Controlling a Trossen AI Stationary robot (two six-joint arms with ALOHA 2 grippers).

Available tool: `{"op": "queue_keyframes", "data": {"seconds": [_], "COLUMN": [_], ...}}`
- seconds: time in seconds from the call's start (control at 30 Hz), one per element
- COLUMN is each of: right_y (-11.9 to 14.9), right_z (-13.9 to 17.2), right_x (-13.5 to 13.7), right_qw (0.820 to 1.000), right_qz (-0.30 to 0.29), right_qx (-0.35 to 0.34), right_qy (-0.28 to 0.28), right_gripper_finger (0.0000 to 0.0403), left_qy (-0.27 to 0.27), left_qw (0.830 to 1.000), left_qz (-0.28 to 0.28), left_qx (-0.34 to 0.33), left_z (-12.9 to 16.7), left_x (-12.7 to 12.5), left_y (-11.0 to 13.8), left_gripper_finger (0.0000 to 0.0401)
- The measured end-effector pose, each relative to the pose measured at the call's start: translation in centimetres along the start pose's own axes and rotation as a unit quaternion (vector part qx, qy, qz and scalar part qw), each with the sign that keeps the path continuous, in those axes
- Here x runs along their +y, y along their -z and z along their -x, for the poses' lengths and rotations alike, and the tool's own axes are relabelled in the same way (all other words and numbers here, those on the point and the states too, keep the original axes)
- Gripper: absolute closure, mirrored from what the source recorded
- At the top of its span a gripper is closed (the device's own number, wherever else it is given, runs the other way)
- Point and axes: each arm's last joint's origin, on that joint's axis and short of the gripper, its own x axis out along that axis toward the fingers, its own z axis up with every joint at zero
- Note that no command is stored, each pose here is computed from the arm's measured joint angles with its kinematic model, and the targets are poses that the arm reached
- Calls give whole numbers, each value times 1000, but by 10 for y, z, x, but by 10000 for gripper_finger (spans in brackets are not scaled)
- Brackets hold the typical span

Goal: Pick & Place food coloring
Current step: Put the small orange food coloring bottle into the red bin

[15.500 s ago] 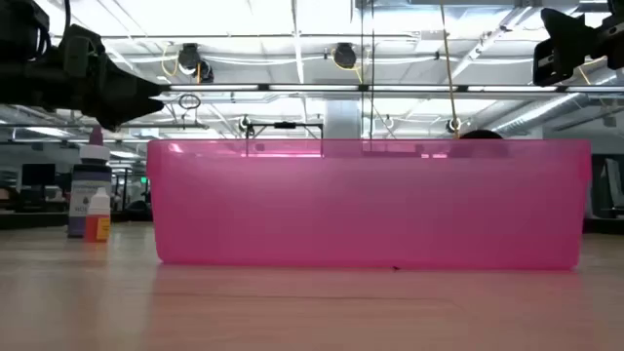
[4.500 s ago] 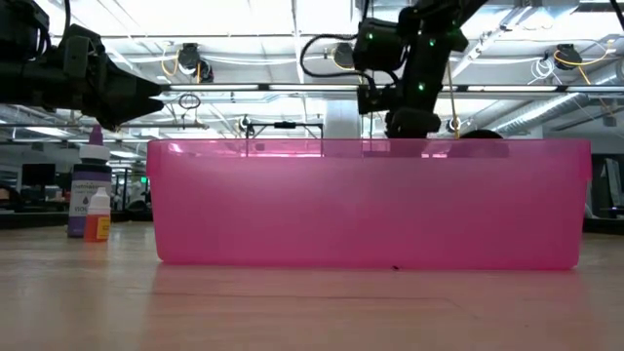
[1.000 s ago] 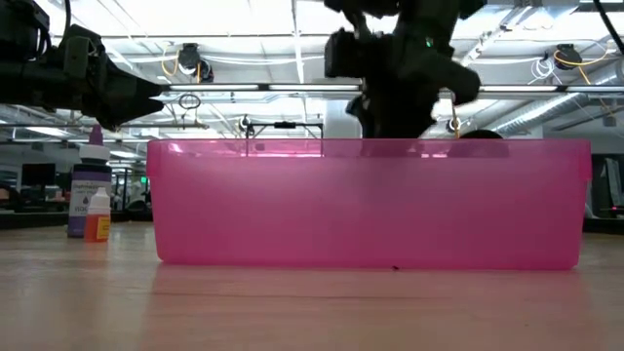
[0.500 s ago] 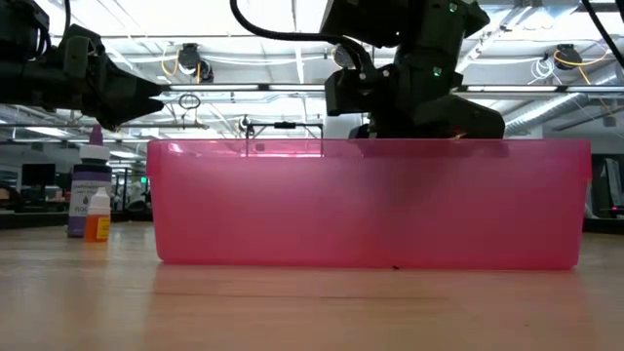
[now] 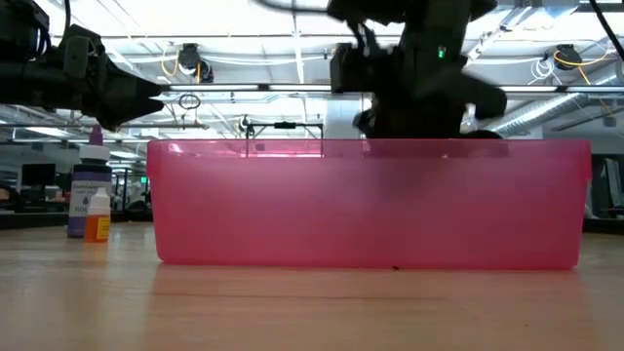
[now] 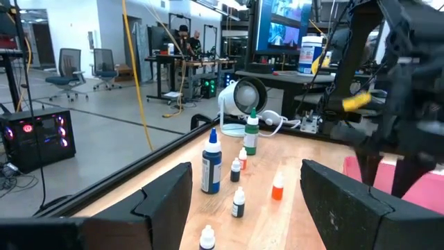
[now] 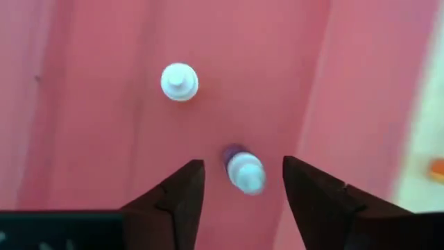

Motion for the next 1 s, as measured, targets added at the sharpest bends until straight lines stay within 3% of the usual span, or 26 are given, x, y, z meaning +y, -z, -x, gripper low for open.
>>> {"op": "queue_keyframes", "data": {"seconds": [0.1,0.3,0.47,0.67,0.8,1.0], "right_y": [-1,5,12,-12,-11,26], "right_z": [26,86,123,168,161,100], "right_x": [-6,-40,-95,-159,-211,-269], "right_qw": [999,978,968,957,959,959], "right_qz": [0,-32,-103,-117,-149,-225], "right_qx": [-35,-99,-107,-106,-53,69], "right_qy": [27,180,203,243,236,159], "right_gripper_finger": [215,215,214,215,222,224], "left_qy": [0,0,0,0,0,0], "left_qw": [1000,1000,1000,1000,1000,1000], "left_qz": [0,0,0,0,0,0], "left_qx": [0,-1,0,0,0,-1], "left_z": [0,0,0,0,0,0], "left_x": [0,0,0,0,0,0], "left_y": [0,0,0,0,0,0], "left_gripper_finger": [132,132,132,132,132,132]}}
